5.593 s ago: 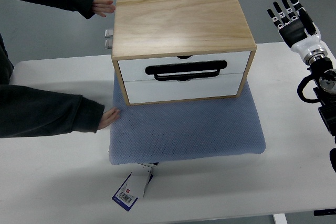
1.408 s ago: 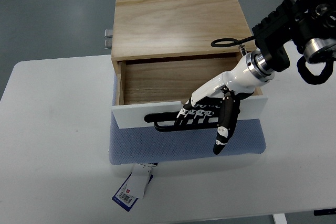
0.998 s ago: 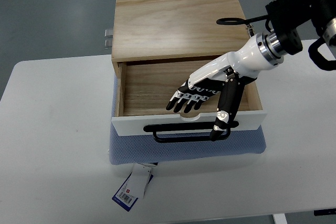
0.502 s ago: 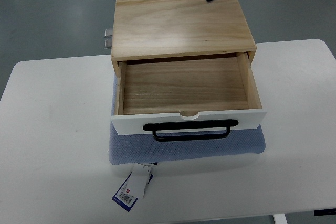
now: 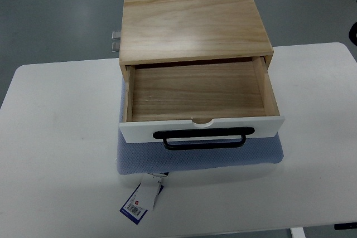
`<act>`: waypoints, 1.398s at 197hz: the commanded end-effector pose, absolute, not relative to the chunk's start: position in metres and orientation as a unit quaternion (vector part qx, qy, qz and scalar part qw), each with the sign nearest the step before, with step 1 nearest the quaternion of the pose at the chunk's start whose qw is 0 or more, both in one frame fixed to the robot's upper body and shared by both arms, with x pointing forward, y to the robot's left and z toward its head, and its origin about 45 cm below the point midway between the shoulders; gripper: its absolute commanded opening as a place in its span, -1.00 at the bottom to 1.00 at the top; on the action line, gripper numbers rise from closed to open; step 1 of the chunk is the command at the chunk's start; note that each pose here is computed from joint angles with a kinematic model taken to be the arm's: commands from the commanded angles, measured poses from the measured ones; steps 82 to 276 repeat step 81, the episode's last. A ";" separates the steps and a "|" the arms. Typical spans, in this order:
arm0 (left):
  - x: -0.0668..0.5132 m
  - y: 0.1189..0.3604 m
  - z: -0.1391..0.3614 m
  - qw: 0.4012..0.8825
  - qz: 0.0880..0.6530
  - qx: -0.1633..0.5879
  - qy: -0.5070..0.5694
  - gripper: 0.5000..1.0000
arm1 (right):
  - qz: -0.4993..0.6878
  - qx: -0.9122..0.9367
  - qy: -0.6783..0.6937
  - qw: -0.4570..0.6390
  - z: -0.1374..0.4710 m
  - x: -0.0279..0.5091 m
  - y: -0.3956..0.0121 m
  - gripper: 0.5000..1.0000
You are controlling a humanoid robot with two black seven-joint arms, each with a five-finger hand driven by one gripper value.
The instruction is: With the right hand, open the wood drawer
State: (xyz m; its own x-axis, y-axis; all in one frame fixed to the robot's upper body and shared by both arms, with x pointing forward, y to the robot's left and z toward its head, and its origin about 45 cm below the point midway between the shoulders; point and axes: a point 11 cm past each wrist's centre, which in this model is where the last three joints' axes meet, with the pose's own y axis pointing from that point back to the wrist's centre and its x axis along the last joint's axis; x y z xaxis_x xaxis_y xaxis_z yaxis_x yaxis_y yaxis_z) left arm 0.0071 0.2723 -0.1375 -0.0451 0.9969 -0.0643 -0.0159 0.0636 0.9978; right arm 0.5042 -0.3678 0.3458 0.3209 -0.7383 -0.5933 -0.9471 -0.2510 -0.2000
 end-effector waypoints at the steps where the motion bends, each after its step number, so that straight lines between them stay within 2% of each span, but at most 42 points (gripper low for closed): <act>1: 0.007 0.273 -0.138 0.507 0.500 0.469 0.523 1.00 | 0.251 -0.720 0.561 0.322 0.303 0.494 -0.375 0.78; 72: 0.007 0.272 -0.137 0.508 0.498 0.468 0.524 1.00 | 0.306 -0.678 0.574 0.342 0.252 0.483 -0.363 0.78; 276: 0.007 0.271 -0.137 0.508 0.498 0.468 0.525 1.00 | 0.307 -0.679 0.572 0.342 0.251 0.483 -0.361 0.78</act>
